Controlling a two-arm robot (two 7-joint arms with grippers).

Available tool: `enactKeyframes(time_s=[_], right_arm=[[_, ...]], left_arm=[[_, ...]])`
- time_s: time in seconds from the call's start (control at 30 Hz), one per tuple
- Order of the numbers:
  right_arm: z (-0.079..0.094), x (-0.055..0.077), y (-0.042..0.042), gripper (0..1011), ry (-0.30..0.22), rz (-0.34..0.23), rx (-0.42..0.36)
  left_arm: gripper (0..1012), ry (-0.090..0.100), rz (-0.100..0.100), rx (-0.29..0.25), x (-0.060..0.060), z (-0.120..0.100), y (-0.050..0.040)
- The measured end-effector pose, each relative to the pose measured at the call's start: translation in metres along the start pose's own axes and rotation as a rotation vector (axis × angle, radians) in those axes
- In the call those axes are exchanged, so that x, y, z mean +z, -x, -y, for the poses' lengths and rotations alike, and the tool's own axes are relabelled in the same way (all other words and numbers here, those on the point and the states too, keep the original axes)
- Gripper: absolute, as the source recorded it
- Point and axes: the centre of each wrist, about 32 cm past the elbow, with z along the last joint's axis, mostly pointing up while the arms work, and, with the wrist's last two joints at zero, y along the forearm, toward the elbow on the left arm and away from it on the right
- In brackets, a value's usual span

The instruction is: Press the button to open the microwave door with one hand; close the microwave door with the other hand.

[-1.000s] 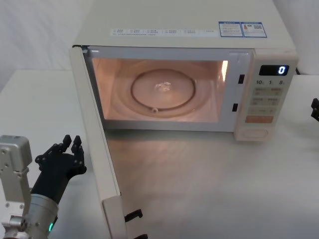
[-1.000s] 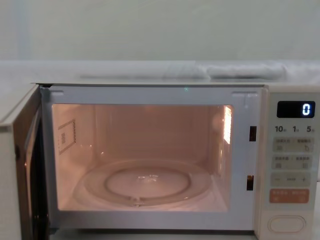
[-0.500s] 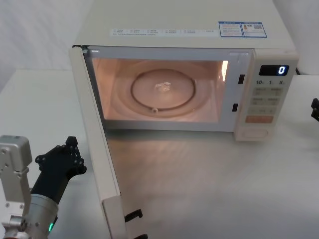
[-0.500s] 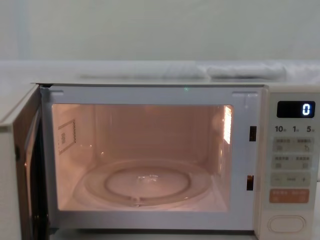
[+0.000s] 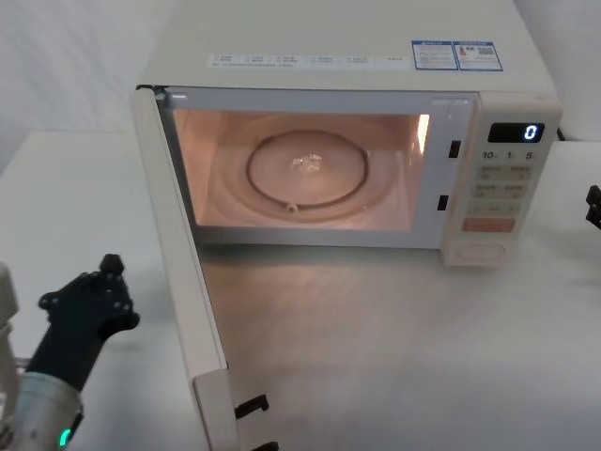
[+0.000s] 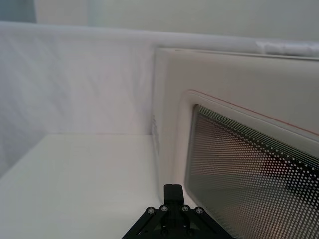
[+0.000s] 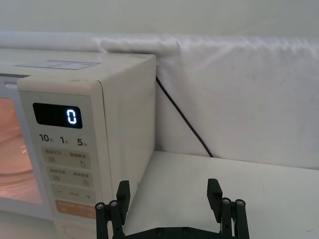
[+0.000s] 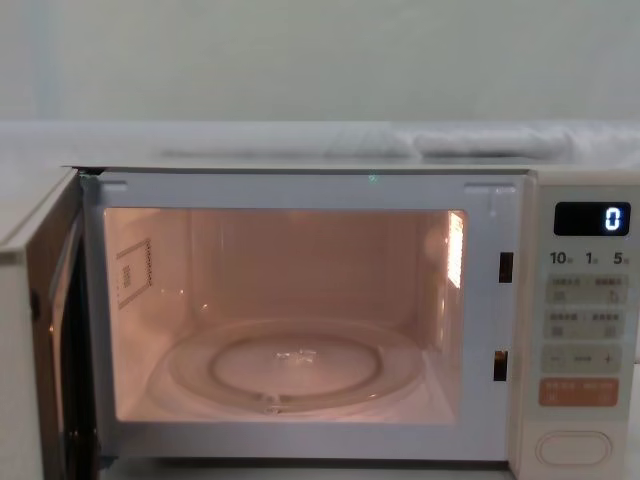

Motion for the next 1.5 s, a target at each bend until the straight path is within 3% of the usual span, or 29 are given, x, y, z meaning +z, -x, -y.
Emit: enactKeyframes(time_s=[0.2, 0.33, 0.4, 0.43, 0.5, 0.67, 0.8, 0.87, 1.07, 1.2, 1.33, 1.47, 1.5], right_arm=[[0.0, 0.0, 0.0, 1002, 0.0, 0.0, 0.0], [0.0, 0.0, 0.0, 1002, 0.0, 0.0, 0.0], [0.0, 0.0, 0.0, 1002, 0.0, 0.0, 0.0], [0.0, 0.0, 0.0, 1002, 0.0, 0.0, 0.0], [0.0, 0.0, 0.0, 1002, 0.0, 0.0, 0.0], [0.0, 0.0, 0.0, 1002, 0.0, 0.0, 0.0], [0.0, 0.0, 0.0, 1002, 0.0, 0.0, 0.0], [0.0, 0.0, 0.0, 1002, 0.0, 0.0, 0.0], [0.0, 0.0, 0.0, 1002, 0.0, 0.0, 0.0], [0.0, 0.0, 0.0, 1002, 0.0, 0.0, 0.0], [0.0, 0.0, 0.0, 1002, 0.0, 0.0, 0.0], [0.0, 0.0, 0.0, 1002, 0.0, 0.0, 0.0], [0.0, 0.0, 0.0, 1002, 0.0, 0.0, 0.0]], left_arm=[[0, 0.006, 0.03, 0.013, 0.009, -0.022, -0.0112], [0, 0.005, 0.07, -0.008, 0.014, -0.037, -0.0159], [0, 0.006, 0.108, -0.046, 0.019, -0.046, -0.0182], [0, 0.006, 0.108, -0.046, 0.019, -0.046, -0.0182], [0, 0.008, 0.141, -0.106, 0.024, -0.053, -0.0204], [0, 0.018, 0.171, -0.202, 0.035, -0.057, -0.0228], [0, 0.033, 0.173, -0.262, 0.044, -0.057, -0.0237], [0, 0.049, 0.171, -0.31, 0.051, -0.057, -0.0239], [0, 0.078, 0.173, -0.378, 0.063, -0.056, -0.0235], [0, 0.092, 0.157, -0.43, 0.07, -0.056, -0.0234], [0, 0.097, 0.142, -0.464, 0.075, -0.055, -0.0225], [0, 0.088, 0.119, -0.501, 0.076, -0.054, -0.0212], [0, 0.082, 0.106, -0.522, 0.076, -0.052, -0.0203]])
